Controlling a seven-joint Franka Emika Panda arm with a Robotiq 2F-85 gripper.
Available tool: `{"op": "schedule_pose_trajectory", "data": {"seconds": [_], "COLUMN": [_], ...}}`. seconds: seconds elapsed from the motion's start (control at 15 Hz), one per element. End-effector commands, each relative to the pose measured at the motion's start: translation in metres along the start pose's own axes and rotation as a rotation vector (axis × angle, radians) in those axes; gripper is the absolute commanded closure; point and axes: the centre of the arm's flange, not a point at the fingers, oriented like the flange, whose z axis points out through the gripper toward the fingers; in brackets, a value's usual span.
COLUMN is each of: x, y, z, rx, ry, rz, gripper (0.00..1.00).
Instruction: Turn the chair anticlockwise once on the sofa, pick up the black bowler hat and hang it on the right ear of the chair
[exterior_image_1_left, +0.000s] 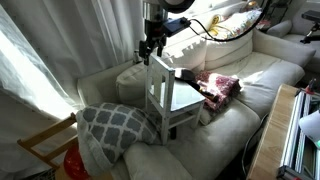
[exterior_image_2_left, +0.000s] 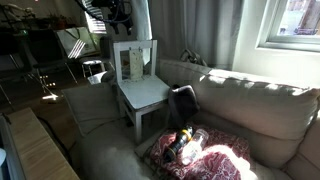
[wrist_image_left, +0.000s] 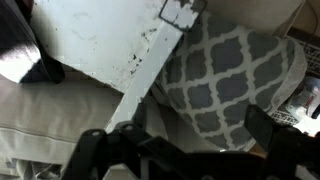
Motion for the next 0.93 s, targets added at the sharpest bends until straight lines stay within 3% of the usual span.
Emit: {"op": "schedule_pose_trajectory", "data": {"seconds": [0.0,0.2,0.33,0.73,0.8,0.87], "x": [0.013,0.023,0.032,0.039,0.041,0.04], "y": [0.007,0.019,0.044,0.162,0.143,0.16], "z": [-0.025,-0.044,-0.053,-0.035,-0.055,-0.05], "rx": [0.009,-0.01,-0.074,-0.296,-0.238,-0.263], "ry": [0.053,0.109,0.166,0.235,0.218,0.223], "rz": [0.015,0.036,0.089,0.343,0.271,0.303], "gripper": [0.0,0.0,0.0,0.0,0.0,0.0]}}
